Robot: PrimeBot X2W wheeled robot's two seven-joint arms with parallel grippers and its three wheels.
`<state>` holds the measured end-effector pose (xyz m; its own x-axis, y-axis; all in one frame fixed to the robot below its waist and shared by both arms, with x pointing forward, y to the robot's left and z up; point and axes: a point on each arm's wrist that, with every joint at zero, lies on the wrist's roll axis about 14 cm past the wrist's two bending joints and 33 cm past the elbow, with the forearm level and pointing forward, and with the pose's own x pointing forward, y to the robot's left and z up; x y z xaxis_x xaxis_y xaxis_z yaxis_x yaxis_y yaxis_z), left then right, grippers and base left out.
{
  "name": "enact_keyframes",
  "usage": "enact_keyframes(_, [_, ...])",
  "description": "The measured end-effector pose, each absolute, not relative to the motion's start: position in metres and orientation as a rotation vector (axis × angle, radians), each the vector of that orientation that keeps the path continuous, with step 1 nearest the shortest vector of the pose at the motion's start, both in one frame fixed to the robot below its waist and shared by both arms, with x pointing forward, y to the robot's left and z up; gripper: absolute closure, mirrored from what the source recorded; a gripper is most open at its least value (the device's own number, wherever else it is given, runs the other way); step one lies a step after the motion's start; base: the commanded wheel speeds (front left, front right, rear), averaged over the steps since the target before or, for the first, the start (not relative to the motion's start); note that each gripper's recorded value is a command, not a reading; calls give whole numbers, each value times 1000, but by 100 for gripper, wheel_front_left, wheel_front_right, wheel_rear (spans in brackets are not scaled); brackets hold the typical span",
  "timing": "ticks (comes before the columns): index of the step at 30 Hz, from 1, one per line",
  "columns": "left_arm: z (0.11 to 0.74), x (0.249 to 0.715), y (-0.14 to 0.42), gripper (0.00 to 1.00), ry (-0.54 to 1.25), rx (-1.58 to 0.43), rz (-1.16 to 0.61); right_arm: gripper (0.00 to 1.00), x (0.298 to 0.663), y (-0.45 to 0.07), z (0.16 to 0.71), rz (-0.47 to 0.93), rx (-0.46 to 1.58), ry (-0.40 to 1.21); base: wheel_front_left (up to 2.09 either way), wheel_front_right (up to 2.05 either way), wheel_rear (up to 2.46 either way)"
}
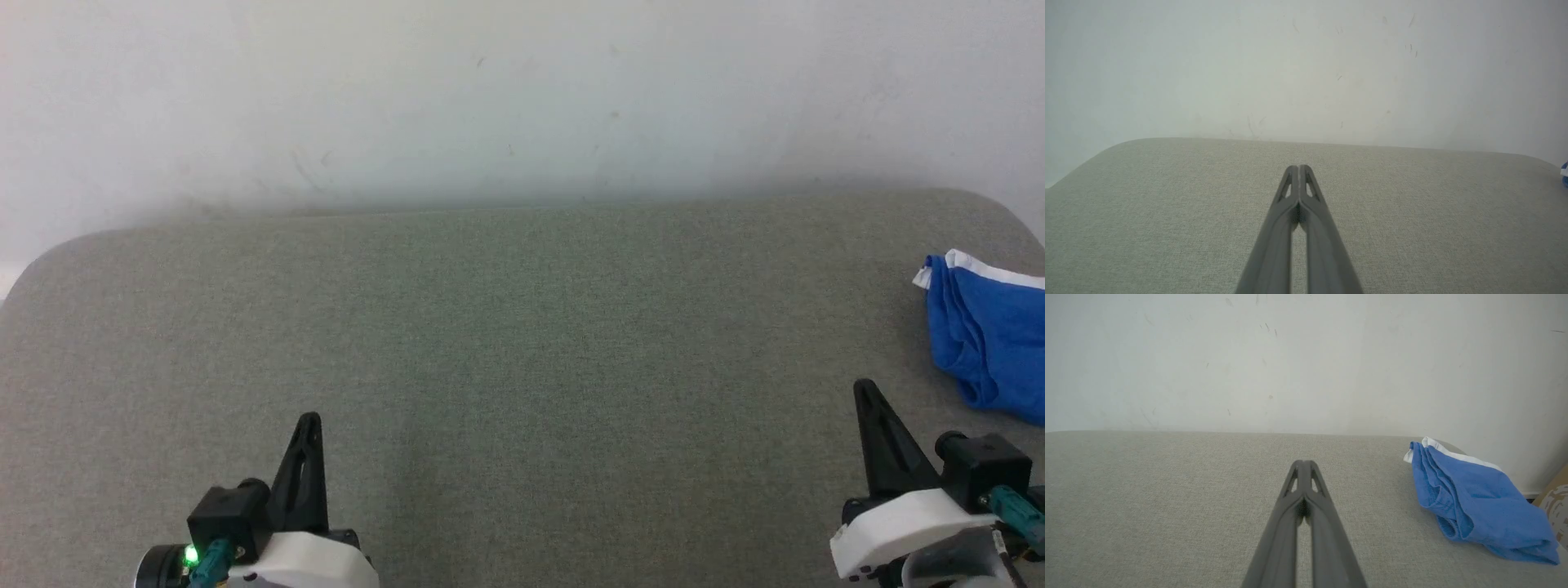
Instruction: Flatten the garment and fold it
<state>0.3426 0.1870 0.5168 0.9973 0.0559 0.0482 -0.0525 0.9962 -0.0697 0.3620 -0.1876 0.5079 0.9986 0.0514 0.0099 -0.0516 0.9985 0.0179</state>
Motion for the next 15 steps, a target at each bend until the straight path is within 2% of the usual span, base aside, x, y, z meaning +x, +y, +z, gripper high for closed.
enact_keyframes(15, [518,349,185,100,-37,-42,44,100,363,-182,510,68,8,0,0,0,0])
